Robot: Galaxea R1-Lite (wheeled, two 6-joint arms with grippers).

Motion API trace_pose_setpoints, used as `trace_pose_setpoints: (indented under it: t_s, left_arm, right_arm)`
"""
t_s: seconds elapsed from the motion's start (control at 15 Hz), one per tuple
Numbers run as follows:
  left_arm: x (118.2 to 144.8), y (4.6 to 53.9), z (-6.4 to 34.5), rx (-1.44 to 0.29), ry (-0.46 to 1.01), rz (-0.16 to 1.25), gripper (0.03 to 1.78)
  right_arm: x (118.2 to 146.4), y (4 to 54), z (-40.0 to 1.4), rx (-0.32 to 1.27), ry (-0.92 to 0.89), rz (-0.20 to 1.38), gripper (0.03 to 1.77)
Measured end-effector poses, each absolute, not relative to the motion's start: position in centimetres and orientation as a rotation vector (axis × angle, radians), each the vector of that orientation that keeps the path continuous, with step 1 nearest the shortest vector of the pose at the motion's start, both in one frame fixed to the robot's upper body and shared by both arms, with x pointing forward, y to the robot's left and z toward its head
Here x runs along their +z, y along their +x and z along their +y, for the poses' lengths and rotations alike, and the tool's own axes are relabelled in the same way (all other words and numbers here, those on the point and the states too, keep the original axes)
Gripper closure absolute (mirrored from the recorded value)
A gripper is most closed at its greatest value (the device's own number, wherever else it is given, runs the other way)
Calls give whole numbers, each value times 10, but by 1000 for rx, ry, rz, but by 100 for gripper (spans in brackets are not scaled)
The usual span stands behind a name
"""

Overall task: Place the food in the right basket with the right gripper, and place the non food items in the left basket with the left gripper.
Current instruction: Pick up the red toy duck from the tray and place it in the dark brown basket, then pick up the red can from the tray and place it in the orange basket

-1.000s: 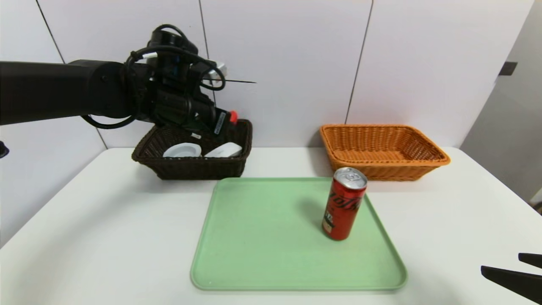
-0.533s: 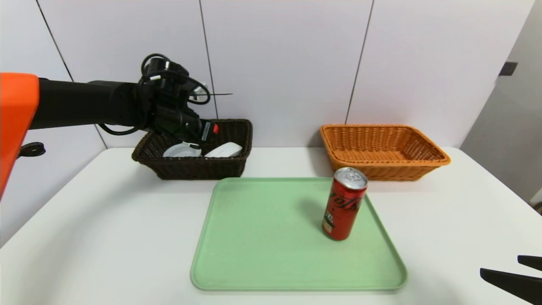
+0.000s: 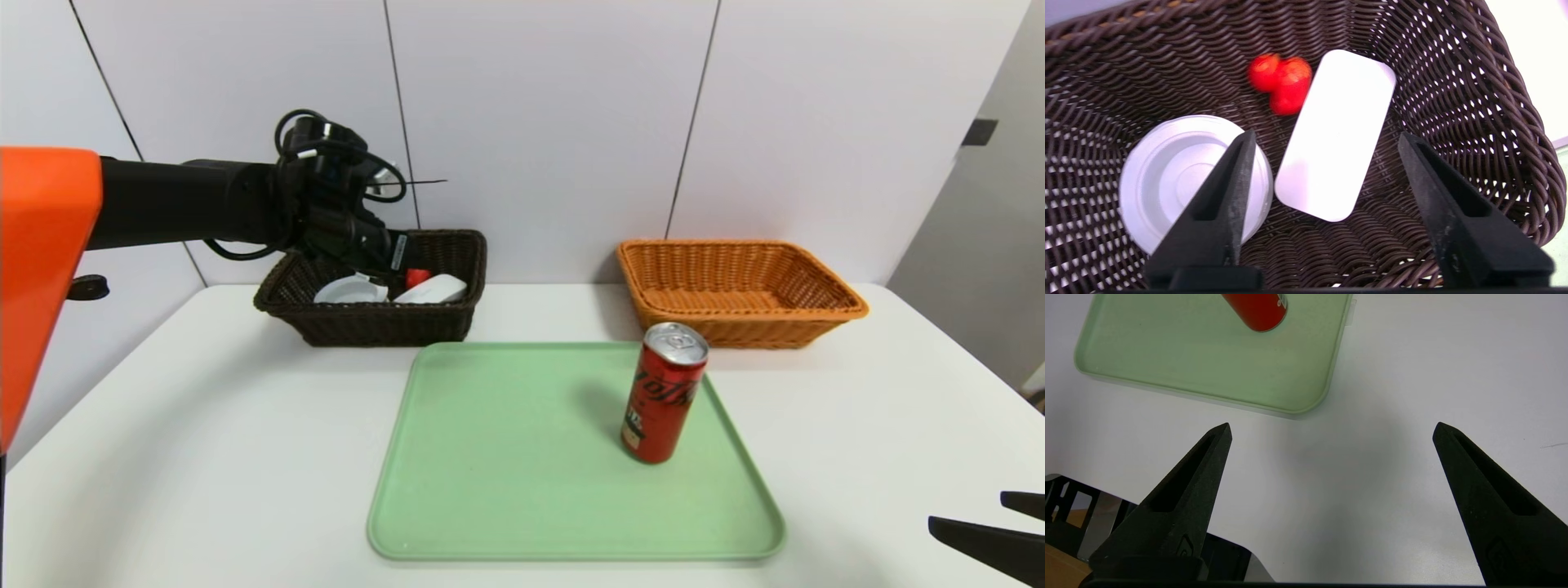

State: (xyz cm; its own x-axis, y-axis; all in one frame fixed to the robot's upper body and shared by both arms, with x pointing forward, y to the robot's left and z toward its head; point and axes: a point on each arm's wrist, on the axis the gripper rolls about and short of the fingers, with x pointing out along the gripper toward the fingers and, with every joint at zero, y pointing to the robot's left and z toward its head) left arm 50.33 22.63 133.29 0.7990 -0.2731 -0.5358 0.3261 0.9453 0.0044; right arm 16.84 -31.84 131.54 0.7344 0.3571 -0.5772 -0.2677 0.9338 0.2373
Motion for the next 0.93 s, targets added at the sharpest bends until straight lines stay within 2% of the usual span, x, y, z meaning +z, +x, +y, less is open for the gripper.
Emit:
trace_pose_setpoints:
  t_s: [0.27, 0.47, 0.67, 0.93]
  left_arm:
    - [1360, 482, 228, -322, 60, 538, 36]
    - [1380, 446, 225, -344, 33, 554, 28]
    - [1384, 401, 224, -385, 47, 578, 23]
    - [1365, 340, 228, -465, 108, 548, 18]
  right_arm:
    - [1317, 167, -319, 337, 138, 650, 10]
    - [1317, 166, -319, 339, 129, 642, 10]
    - [1318, 163, -319, 356, 115, 628, 10]
    - [1315, 157, -319, 408, 13, 600, 10]
